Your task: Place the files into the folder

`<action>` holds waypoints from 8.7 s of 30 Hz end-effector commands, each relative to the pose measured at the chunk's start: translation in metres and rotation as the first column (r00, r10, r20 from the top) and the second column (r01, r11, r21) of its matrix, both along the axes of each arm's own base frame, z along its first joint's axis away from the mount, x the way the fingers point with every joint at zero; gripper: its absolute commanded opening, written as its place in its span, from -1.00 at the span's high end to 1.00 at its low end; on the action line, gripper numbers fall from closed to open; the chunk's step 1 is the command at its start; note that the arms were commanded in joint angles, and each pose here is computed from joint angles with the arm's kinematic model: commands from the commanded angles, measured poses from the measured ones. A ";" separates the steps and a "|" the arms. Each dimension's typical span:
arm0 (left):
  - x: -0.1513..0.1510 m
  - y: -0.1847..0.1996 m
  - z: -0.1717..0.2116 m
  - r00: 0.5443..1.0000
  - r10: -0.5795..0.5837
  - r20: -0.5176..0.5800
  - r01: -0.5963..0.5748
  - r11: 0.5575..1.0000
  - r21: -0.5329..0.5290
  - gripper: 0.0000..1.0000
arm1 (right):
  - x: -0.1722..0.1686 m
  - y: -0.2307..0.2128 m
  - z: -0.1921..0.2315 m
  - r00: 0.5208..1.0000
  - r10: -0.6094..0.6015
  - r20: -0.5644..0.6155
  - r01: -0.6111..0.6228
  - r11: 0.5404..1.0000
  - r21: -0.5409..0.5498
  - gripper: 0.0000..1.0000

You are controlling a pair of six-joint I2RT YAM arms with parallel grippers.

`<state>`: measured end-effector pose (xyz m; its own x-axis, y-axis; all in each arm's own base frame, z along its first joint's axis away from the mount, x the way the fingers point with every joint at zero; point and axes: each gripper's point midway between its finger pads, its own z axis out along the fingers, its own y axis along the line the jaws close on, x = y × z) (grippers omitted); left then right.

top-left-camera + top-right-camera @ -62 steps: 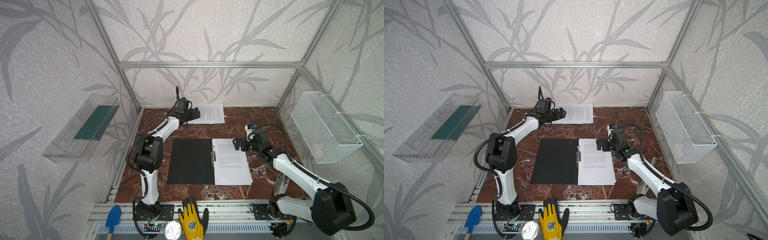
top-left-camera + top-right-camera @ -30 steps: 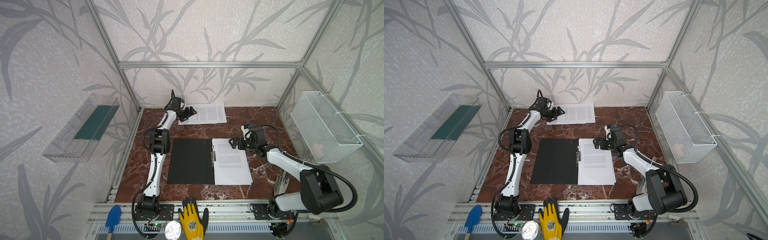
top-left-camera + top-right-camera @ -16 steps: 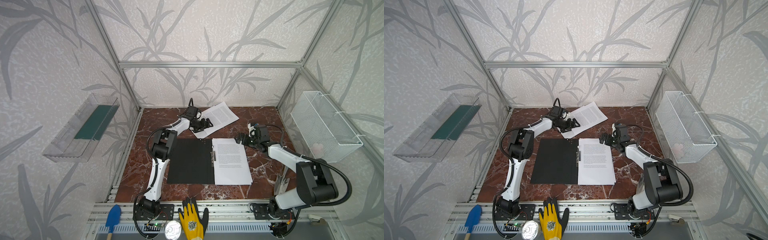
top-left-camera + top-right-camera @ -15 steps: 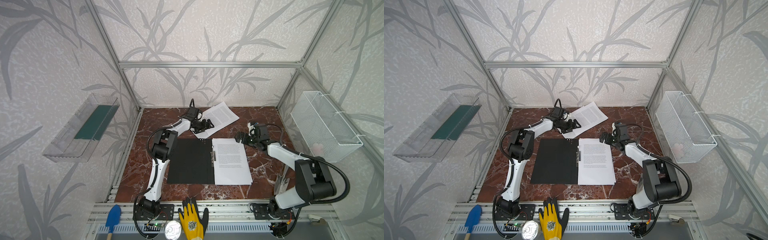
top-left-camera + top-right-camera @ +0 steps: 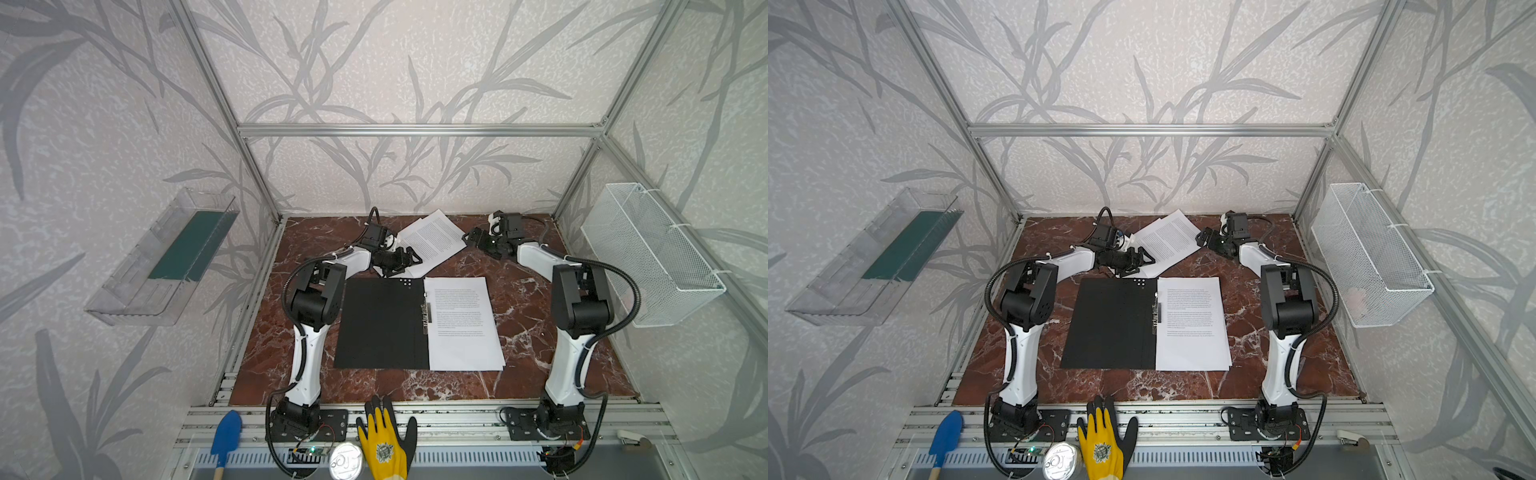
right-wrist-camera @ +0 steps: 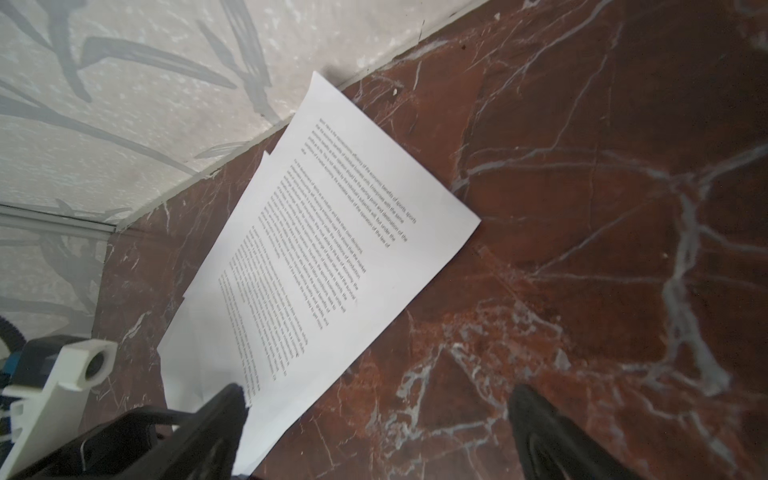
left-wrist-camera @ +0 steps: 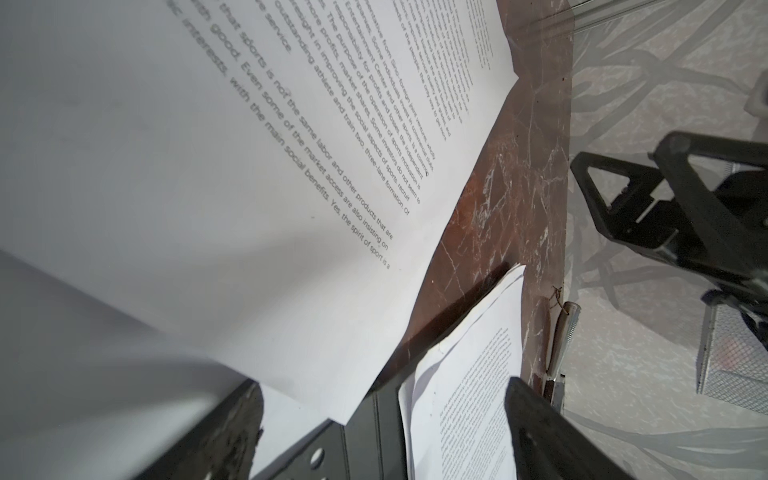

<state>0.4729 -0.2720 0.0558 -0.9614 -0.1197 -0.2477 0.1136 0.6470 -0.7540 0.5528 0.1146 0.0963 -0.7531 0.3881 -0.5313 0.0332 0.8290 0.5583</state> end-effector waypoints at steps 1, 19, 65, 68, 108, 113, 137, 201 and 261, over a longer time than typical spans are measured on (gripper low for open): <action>-0.004 -0.006 0.044 0.999 -0.006 0.041 0.010 0.997 -0.074 -0.84 | 0.009 0.003 -0.016 0.998 0.012 -0.066 -0.010 0.999 0.035 -0.95; 0.051 -0.002 0.066 0.994 0.054 0.098 -0.048 0.997 -0.067 -0.84 | 0.045 0.010 -0.049 0.994 0.034 -0.101 -0.015 0.983 0.184 -0.89; 0.055 0.010 -0.051 0.989 0.053 -0.139 -0.052 0.999 0.011 -0.84 | 0.056 0.102 0.016 0.988 0.100 0.120 -0.132 0.943 0.306 -0.53; 0.055 0.009 -0.051 0.989 0.054 -0.139 -0.054 0.999 0.005 -0.84 | 0.053 0.106 0.006 0.994 0.058 0.092 -0.085 0.943 0.321 -0.44; -0.051 0.041 0.267 0.892 0.316 0.324 -0.154 0.885 -0.439 -0.83 | -0.058 0.184 0.191 0.924 0.164 0.344 -0.246 0.946 0.210 1.00; -0.121 0.066 0.238 0.861 0.385 0.332 -0.256 0.892 -0.372 -0.84 | -0.123 0.210 0.199 0.879 0.398 0.262 -0.439 0.890 0.123 1.00; -0.302 0.136 0.246 0.746 0.133 0.653 -0.177 0.984 0.002 -0.98 | -0.282 0.031 0.035 0.919 0.335 -0.208 -0.393 0.822 -0.412 1.00; -0.305 0.138 0.196 0.807 0.007 0.590 -0.133 0.977 0.169 -0.98 | -0.319 0.046 -0.021 0.827 0.408 -0.388 -0.563 0.621 -0.546 1.00; -0.115 0.030 0.136 0.921 0.230 0.315 -0.245 0.970 0.007 -0.98 | -0.220 0.080 0.082 0.944 0.310 0.116 -0.260 0.911 -0.320 -0.98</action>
